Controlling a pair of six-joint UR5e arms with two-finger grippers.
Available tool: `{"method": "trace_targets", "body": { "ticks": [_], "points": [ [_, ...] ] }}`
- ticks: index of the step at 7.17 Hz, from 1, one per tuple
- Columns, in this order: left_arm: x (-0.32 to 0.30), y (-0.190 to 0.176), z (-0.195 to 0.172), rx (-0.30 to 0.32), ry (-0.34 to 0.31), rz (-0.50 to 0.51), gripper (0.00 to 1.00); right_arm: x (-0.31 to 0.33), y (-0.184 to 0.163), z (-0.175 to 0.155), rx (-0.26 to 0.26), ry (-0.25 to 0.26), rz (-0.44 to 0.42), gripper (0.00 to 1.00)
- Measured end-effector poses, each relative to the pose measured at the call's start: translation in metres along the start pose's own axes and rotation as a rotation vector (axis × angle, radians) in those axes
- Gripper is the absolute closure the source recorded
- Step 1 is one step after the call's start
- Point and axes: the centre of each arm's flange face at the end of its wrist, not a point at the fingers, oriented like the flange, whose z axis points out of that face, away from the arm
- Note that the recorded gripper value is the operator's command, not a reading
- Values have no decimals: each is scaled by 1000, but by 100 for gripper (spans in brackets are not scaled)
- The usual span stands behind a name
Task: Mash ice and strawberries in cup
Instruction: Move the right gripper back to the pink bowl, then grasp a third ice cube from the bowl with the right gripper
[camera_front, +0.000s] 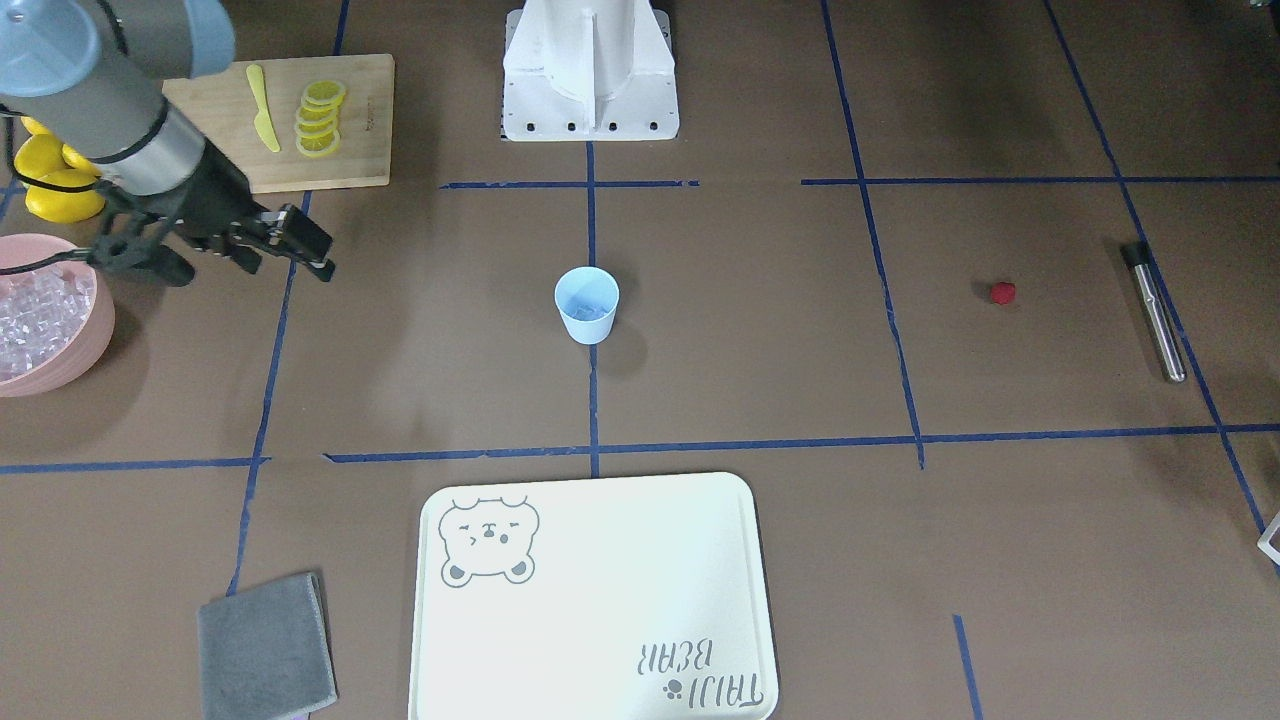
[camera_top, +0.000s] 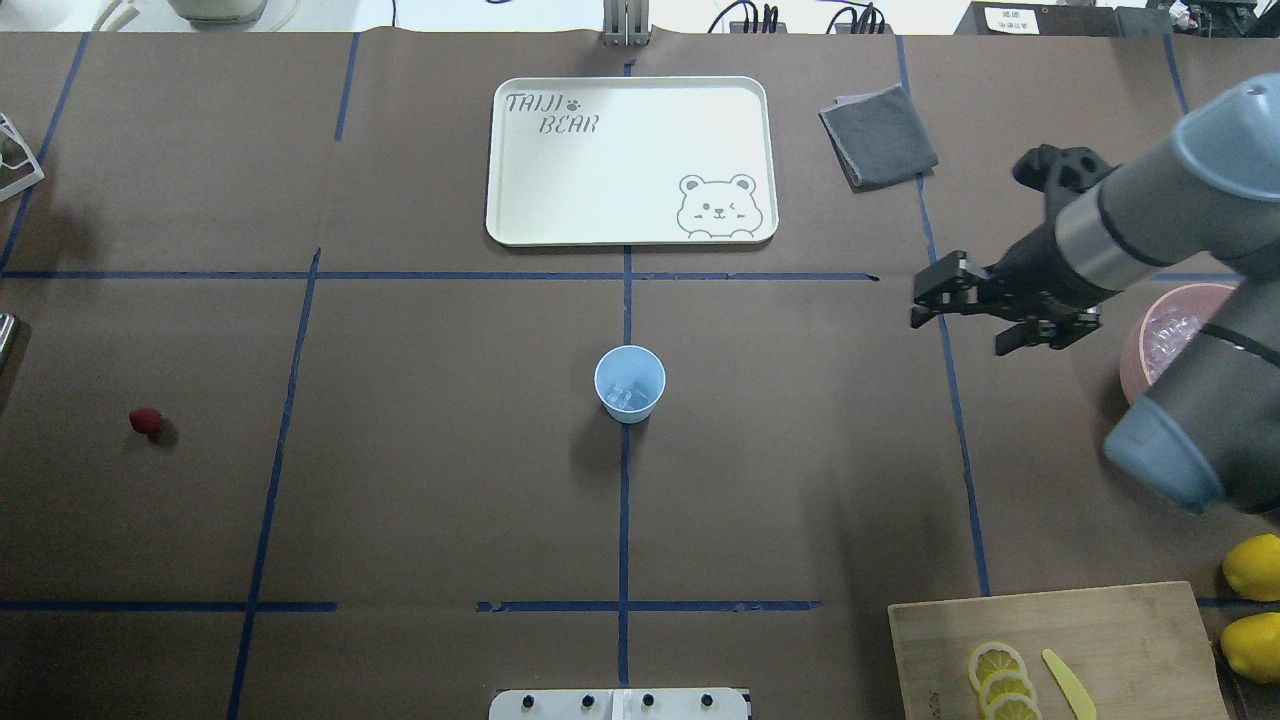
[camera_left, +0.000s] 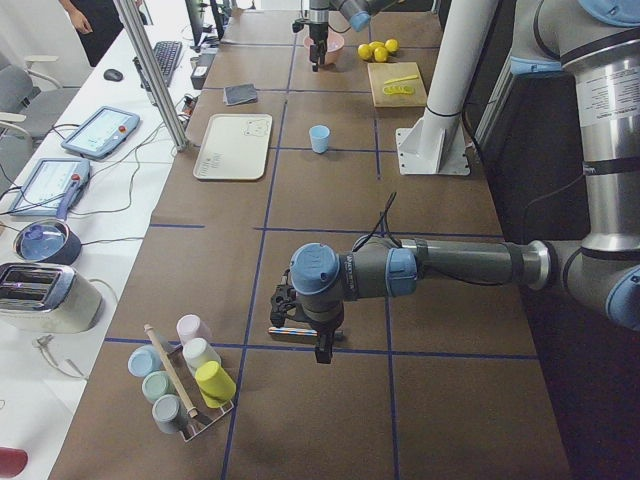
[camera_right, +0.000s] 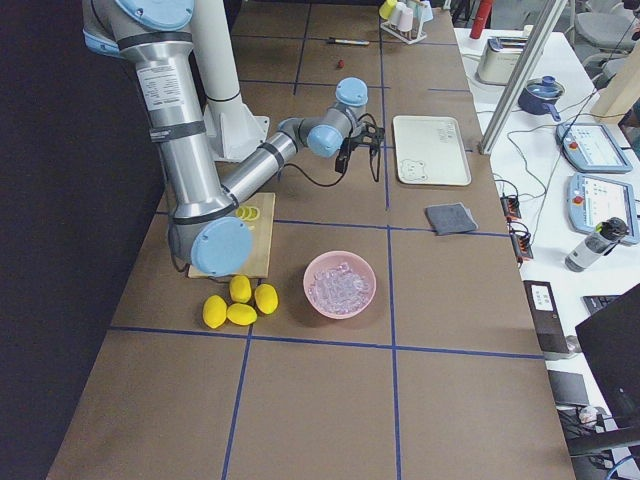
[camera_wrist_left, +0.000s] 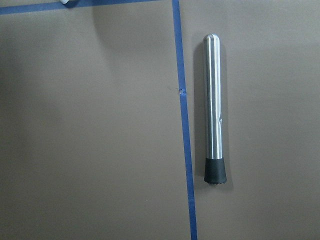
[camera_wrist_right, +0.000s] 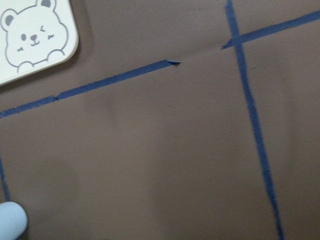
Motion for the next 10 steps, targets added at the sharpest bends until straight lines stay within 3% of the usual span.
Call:
{"method": "trace_targets", "body": {
  "ticks": [3,6,8,10],
  "points": [
    [1,0,-1,2,0,3,0,155,-19,-32,41,137,-282,0],
    [2,0,-2,4,0,9,0,224,-30,-16,32,288,-501,0],
    [2,0,-3,6,0,12,0,243,-37,0,8,315,-549,1],
    [5,0,-5,12,-1,17,0,258,-44,21,9,307,-566,11]
  ]
}}
